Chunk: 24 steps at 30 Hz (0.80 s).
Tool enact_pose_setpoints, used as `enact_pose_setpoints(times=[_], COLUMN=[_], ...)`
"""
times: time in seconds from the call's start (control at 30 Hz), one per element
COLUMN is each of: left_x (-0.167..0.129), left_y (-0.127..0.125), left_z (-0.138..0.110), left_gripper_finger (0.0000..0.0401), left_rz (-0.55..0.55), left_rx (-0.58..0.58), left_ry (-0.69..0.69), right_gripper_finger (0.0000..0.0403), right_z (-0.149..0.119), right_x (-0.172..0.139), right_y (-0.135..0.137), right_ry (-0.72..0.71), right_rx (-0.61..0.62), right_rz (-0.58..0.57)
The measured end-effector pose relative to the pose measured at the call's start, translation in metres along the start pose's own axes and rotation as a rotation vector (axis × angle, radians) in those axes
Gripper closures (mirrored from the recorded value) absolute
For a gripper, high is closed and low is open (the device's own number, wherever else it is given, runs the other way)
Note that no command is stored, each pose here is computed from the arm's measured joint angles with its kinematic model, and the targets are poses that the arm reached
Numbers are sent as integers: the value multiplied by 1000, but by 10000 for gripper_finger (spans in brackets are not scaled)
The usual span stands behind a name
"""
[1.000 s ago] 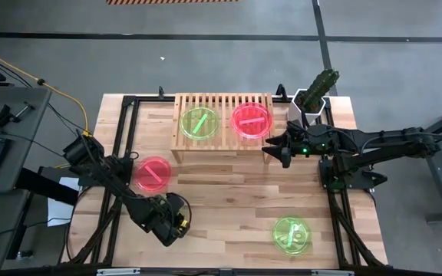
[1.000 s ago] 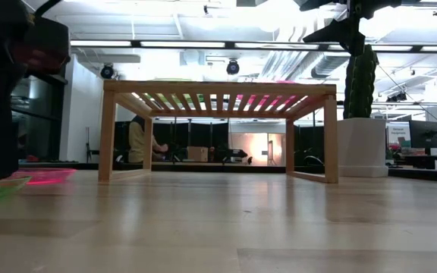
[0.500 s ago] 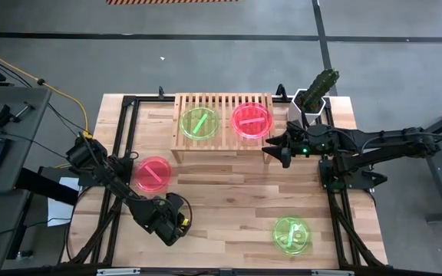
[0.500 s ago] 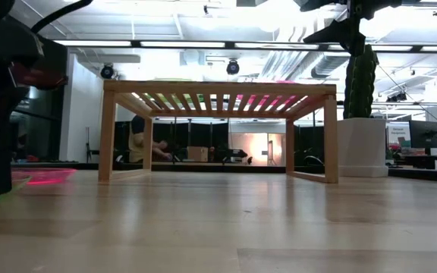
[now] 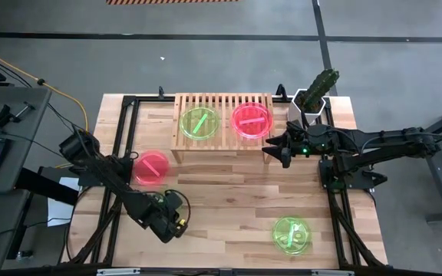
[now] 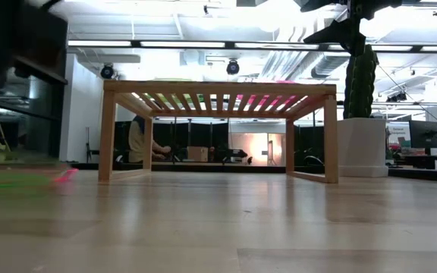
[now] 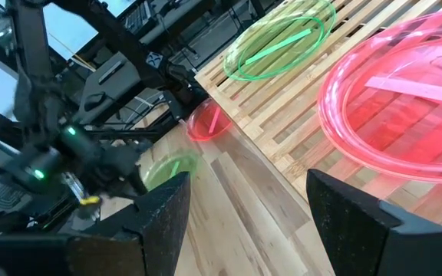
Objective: Place and stack plates onto a shelf
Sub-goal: Stack the left green transparent plate on top of the green transparent plate on the shelf
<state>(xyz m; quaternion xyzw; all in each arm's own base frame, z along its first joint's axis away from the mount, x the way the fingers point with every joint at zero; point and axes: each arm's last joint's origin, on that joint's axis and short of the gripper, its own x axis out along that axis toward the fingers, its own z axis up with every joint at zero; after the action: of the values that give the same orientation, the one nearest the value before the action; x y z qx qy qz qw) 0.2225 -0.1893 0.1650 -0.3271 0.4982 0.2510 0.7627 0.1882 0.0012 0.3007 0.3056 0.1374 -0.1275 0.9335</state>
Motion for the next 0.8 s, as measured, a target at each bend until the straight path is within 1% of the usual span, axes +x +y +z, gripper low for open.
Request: enact_pose_setpoints(times=[0.1, 0.23, 0.4, 0.47, 0.5, 0.57, 0.63, 0.73, 0.8], left_x=[-25, -69, -126, -144, -151, -165, -179, -201, -214], left_y=[0, 2, 4, 6, 7, 11, 14, 19, 23], left_z=[7, 20, 39, 50, 57, 74, 94, 126, 145], left_gripper_finger=[399, 400, 401, 401, 401, 401, 401, 401, 401], left_rz=[-93, -297, -644, -757, -795, -816, -785, -706, -625], left_rx=[41, 112, 182, 212, 220, 214, 226, 303, 364], left_ry=[11, 4, -109, -187, -237, -361, -480, -616, -683], right_gripper_finger=[160, 160, 160, 160, 160, 160, 160, 160, 160], right_z=[0, 0, 0, 0, 0, 0, 0, 0, 0], right_x=[0, 0, 0, 0, 0, 0, 0, 0, 0], right_y=[0, 0, 0, 0, 0, 0, 0, 0, 0], right_ry=[0, 1, 1, 0, 1, 1, 1, 1, 0], right_rx=[0, 0, 0, 0, 0, 0, 0, 17, 26], right_rz=[-1, -1, -1, -1, -1, 0, -1, -1, -1])
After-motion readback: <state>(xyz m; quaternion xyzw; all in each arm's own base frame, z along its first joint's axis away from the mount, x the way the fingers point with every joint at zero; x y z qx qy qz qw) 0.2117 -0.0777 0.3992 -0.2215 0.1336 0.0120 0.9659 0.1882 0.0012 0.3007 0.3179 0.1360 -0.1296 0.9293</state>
